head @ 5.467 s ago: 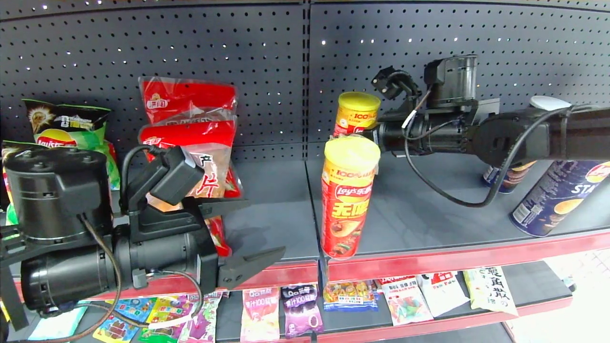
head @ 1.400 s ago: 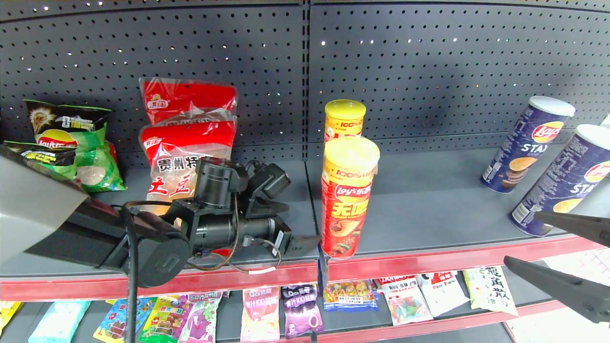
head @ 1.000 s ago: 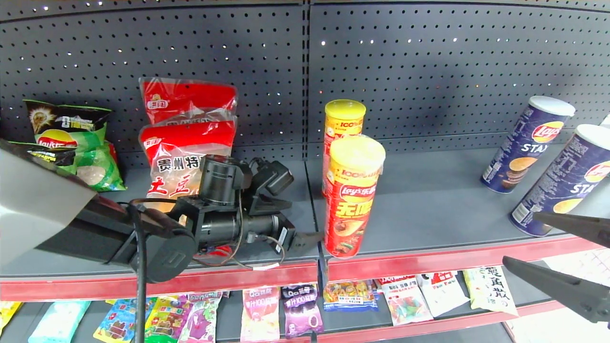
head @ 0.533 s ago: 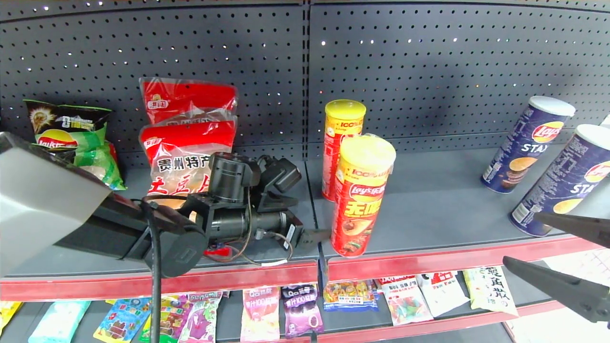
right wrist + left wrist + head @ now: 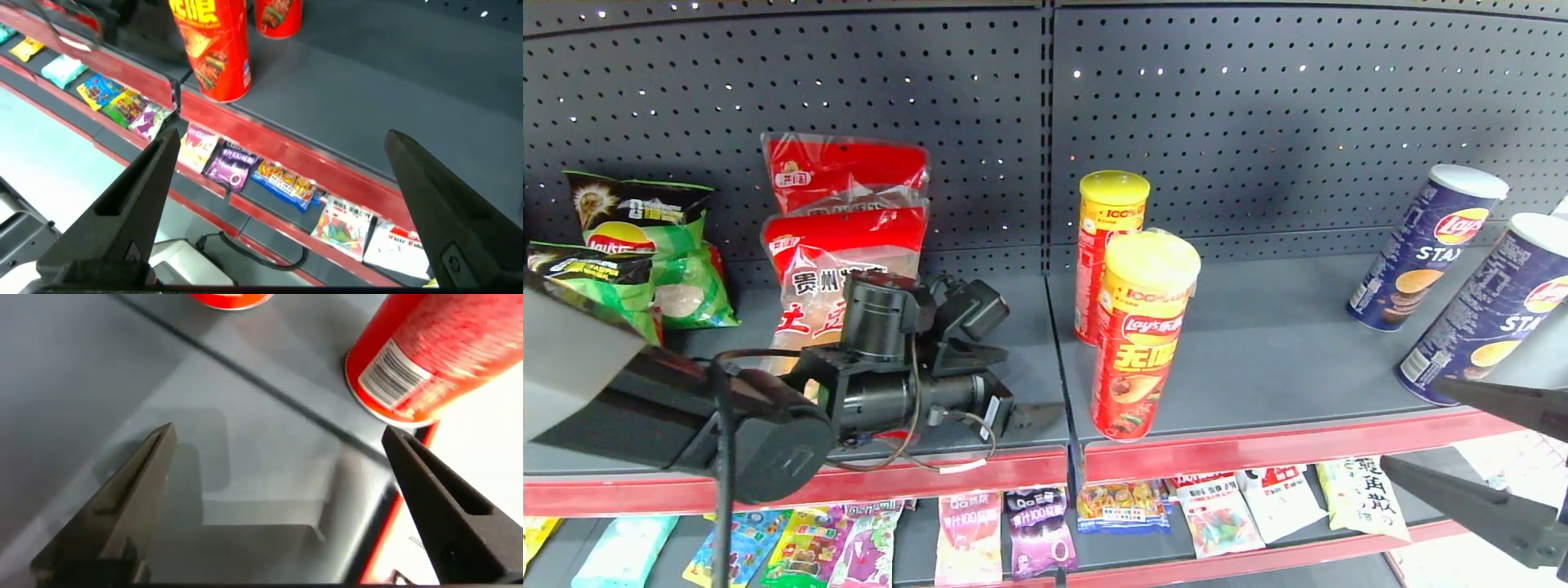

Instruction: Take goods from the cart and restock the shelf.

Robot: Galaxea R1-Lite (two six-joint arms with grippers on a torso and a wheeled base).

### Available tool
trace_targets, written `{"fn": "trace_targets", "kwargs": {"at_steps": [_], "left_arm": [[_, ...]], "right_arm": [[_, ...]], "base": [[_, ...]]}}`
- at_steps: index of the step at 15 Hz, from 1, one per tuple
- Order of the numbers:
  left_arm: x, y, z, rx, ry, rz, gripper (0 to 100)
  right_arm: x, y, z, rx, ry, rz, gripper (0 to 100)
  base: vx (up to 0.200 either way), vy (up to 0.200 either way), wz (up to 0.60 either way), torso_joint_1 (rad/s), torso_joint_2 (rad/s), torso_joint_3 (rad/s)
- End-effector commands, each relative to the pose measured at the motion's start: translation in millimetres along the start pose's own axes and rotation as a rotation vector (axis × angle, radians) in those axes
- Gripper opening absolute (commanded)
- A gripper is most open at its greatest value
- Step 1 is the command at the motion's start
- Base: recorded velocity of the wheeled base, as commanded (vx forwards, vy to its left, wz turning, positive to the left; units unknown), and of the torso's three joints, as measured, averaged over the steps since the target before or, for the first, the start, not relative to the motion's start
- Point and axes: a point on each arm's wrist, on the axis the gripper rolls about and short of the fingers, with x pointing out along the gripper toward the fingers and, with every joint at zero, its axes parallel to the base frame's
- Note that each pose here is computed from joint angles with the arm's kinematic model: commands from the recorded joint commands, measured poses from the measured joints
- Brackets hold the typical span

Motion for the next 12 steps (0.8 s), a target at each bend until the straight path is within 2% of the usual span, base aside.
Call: {"fn": "trace_targets", "kwargs": {"at_steps": [1, 2, 3, 5, 7, 9, 11, 12], "left_arm": [[-64, -14.7, 10.9, -0.014, -0.081, 0.075, 100], [-88, -25.4, 9.4, -0.03, -0.101, 0.113, 100], [-112, -35.3, 3.1, -0.045, -0.099, 0.155, 100], [-153, -49.2, -12.8, -0.065, -0.068, 0.247, 100], [-189, -61.4, -27.0, -0.131, -0.063, 0.327, 100], [-228, -73.1, -45.6, -0.214, -0.061, 0.472, 100], [-261, -83.4, -66.7, -0.262, -0.056, 0.62, 100], [-272, -86.7, -73.9, -0.275, -0.059, 0.672, 100]], "right_arm": [[-1, 1, -6, 0.001, 0.012, 0.006, 100], [-3, 2, -9, 0.001, 0.013, 0.005, 100], [-7, 4, -15, 0.003, 0.013, 0.002, 100], [-24, 10, -39, 0.0, 0.001, -0.001, 100], [-44, 18, -70, -0.005, -0.029, -0.029, 100], [-61, 21, -91, 0.019, -0.042, -0.199, 100], [-74, 24, -102, 0.079, -0.035, -0.344, 100], [-77, 26, -106, 0.087, -0.034, -0.382, 100]], "base": [[0.0, 0.0, 0.0, 0.0, 0.0, 0.0], [0.0, 0.0, 0.0, 0.0, 0.0, 0.0], [0.0, 0.0, 0.0, 0.0, 0.0, 0.0], [0.0, 0.0, 0.0, 0.0, 0.0, 0.0], [0.0, 0.0, 0.0, 0.0, 0.0, 0.0], [0.0, 0.0, 0.0, 0.0, 0.0, 0.0], [0.0, 0.0, 0.0, 0.0, 0.0, 0.0], [0.0, 0.0, 0.0, 0.0, 0.0, 0.0]]}}
